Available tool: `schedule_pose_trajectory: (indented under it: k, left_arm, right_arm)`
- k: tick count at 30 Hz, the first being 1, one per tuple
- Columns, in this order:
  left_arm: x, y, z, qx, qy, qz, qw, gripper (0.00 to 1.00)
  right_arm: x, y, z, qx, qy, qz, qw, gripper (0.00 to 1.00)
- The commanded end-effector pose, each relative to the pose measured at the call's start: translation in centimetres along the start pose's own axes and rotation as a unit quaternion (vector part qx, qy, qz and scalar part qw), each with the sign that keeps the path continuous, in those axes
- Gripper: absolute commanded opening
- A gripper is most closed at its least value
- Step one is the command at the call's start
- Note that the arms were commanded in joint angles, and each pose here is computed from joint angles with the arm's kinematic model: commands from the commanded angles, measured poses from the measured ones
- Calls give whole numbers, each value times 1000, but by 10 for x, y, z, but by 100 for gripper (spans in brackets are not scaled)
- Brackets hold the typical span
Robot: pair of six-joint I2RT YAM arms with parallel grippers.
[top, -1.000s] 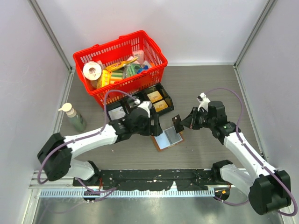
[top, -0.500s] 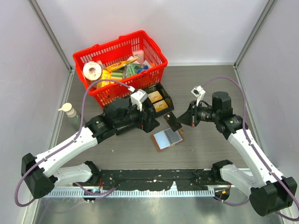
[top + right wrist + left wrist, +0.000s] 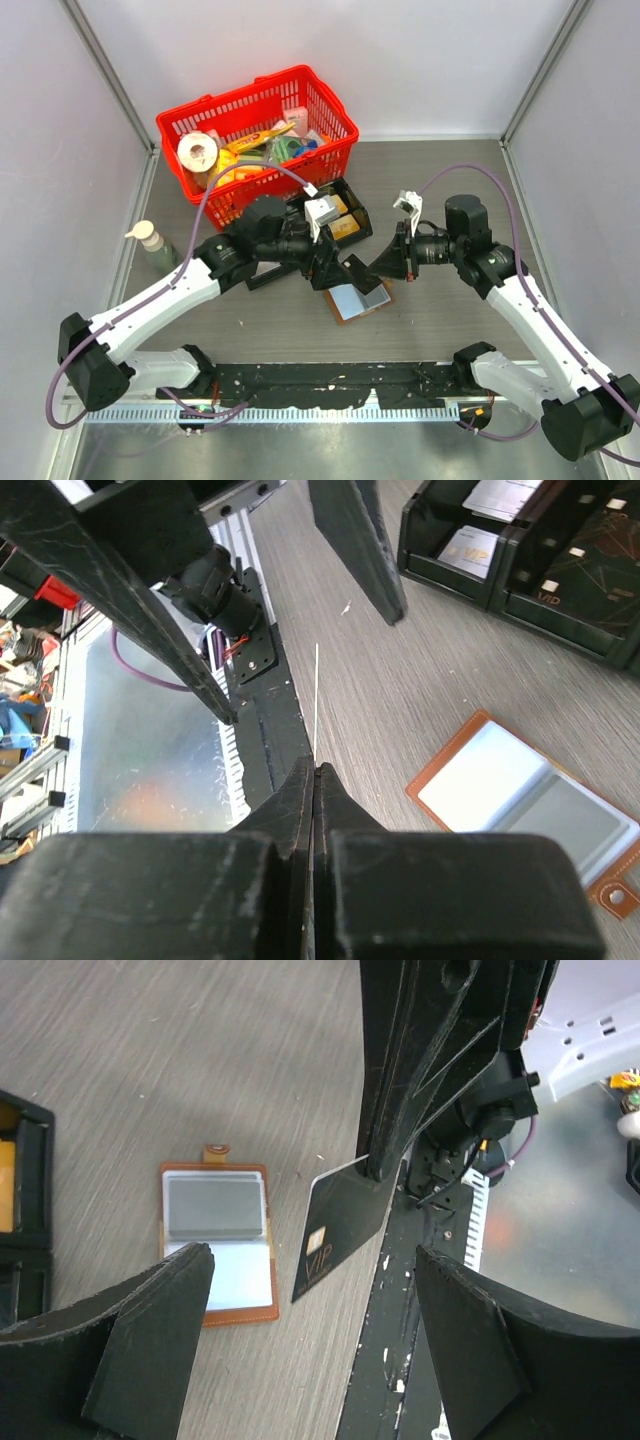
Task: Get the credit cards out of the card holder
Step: Place the credit card in the storage box.
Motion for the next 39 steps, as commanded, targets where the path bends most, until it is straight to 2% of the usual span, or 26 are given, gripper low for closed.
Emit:
schedule_pose_trajectory:
  k: [1,6,7,12,14,17,20,21,25,28,31,34,36,39]
  left_arm:
    - [-14,7,2,17,-65,17,998,81]
    - [-18,4,5,35,-94,11,995,54]
    - [-18,3,5,37,-96,10,995,42]
    - [-19,2,3,35,-94,11,995,0]
    - [-16,1,3,32,-83,10,996,0]
    - [-8,1,0,18,-45,2,999,0]
    - [11,5,-6,-30,51,-25,998,0]
    - [18,7,-9,-49,85,-32,995,0]
    - [49,11,-22,-121,215,-74,966,0]
    - [70,15,-32,-180,295,-114,931,0]
    - [98,13,-40,-210,364,-164,893,0]
    - [123,11,-40,-221,392,-214,867,0]
    - [139,11,-38,-228,404,-233,855,1]
    - [158,12,-24,-225,405,-257,848,1]
  right_arm:
    - [9,15,2,-23,34,-55,998,1]
    - [9,14,5,-20,41,-59,997,1]
    - [9,13,5,-20,42,-60,997,1]
    - [6,10,6,-20,35,-60,997,2]
    - [3,10,7,-22,24,-60,998,19]
    - [-4,10,6,-21,-20,-56,998,31]
    - [-14,11,3,-22,-78,-44,996,42]
    - [-21,11,1,-24,-123,-29,992,46]
    - [-35,7,-5,-30,-206,-3,978,54]
    - [-41,8,-9,-50,-247,11,968,58]
    - [-46,-2,-10,-75,-274,29,958,68]
    - [-44,-2,-13,-127,-286,24,950,74]
    - [-46,-10,-15,-136,-303,40,943,74]
    - [-50,-23,-14,-129,-317,63,938,74]
Point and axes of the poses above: each gripper's point midway between its finger pads, its own z axis out along the fingers, its own x axis along the line the jaws close on, y = z × x, the point moved 6 cm from there along -z, back along the fingers, and after that the axes turned 13 degrees about -z, right-handed, at the moved point
